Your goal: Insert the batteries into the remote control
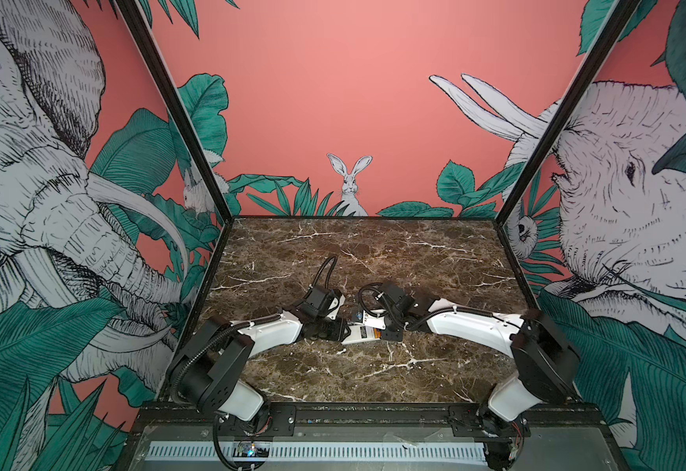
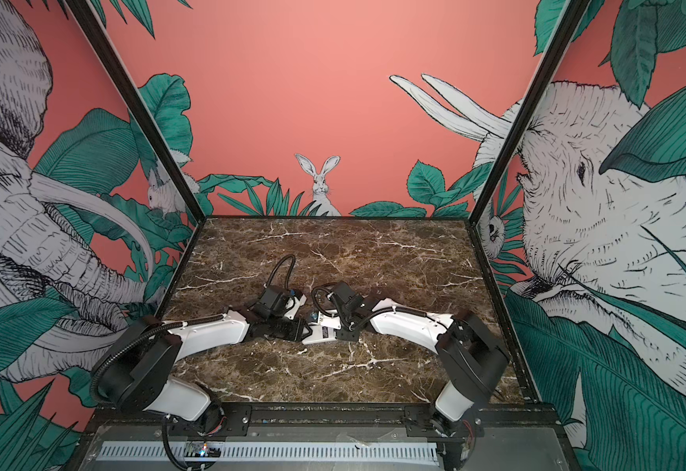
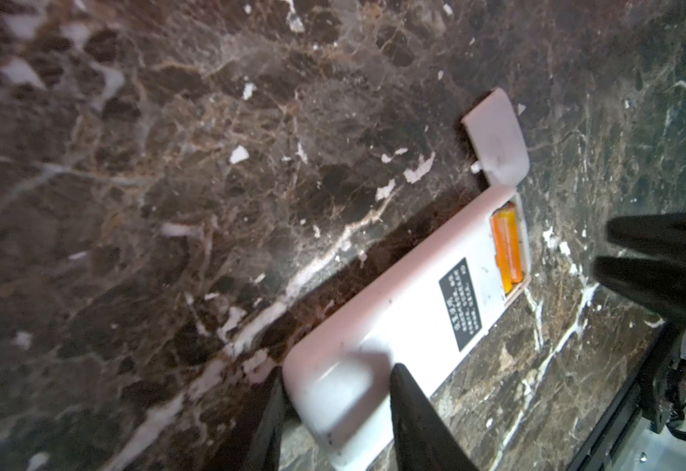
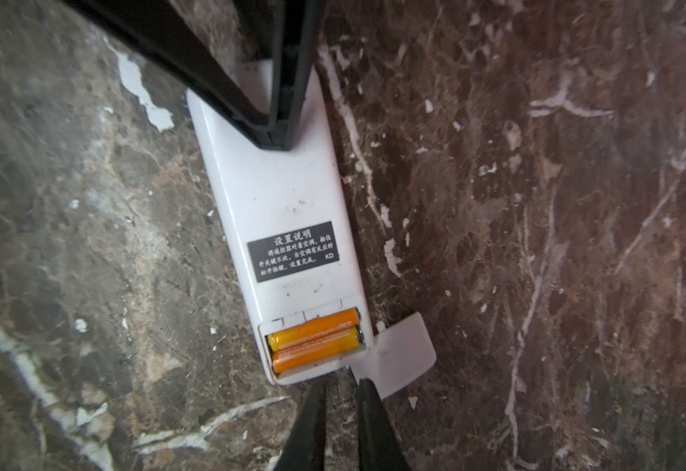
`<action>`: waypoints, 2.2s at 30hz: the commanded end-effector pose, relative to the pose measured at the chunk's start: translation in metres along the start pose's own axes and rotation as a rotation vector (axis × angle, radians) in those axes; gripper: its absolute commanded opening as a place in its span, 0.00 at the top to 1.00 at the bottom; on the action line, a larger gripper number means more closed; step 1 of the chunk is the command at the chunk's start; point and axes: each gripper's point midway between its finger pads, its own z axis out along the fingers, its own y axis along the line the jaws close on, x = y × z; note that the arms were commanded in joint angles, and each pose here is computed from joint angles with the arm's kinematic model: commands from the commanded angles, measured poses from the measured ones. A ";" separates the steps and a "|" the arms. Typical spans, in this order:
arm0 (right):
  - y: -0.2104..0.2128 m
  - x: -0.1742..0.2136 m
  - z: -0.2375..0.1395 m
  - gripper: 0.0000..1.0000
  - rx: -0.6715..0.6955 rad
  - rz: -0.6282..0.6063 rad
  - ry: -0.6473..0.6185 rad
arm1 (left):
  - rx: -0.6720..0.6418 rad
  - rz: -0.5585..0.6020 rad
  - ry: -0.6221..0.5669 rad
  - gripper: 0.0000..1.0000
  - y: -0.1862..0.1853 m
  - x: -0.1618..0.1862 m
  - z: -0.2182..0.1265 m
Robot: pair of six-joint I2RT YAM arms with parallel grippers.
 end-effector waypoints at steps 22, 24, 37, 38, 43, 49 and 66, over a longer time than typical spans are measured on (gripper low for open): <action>-0.039 0.010 -0.015 0.60 0.108 0.238 0.020 | -0.074 -0.007 0.059 0.56 0.016 0.022 -0.001; -0.036 0.015 -0.015 0.60 0.101 0.281 0.042 | -0.078 -0.005 0.059 0.56 0.017 0.021 -0.001; -0.024 0.042 -0.024 0.46 0.112 0.584 0.153 | -0.094 -0.003 0.013 0.41 0.014 0.009 -0.011; -0.023 0.044 -0.024 0.46 0.113 0.599 0.162 | -0.095 0.000 0.007 0.39 0.014 0.007 -0.012; -0.019 0.052 -0.025 0.46 0.114 0.662 0.198 | -0.094 -0.006 -0.002 0.38 0.013 0.005 -0.014; -0.005 0.064 -0.016 0.46 0.081 0.709 0.255 | -0.082 -0.044 -0.023 0.32 0.015 0.007 -0.024; 0.017 0.070 0.024 0.52 -0.009 0.740 0.319 | -0.095 -0.109 -0.038 0.28 0.029 0.020 -0.035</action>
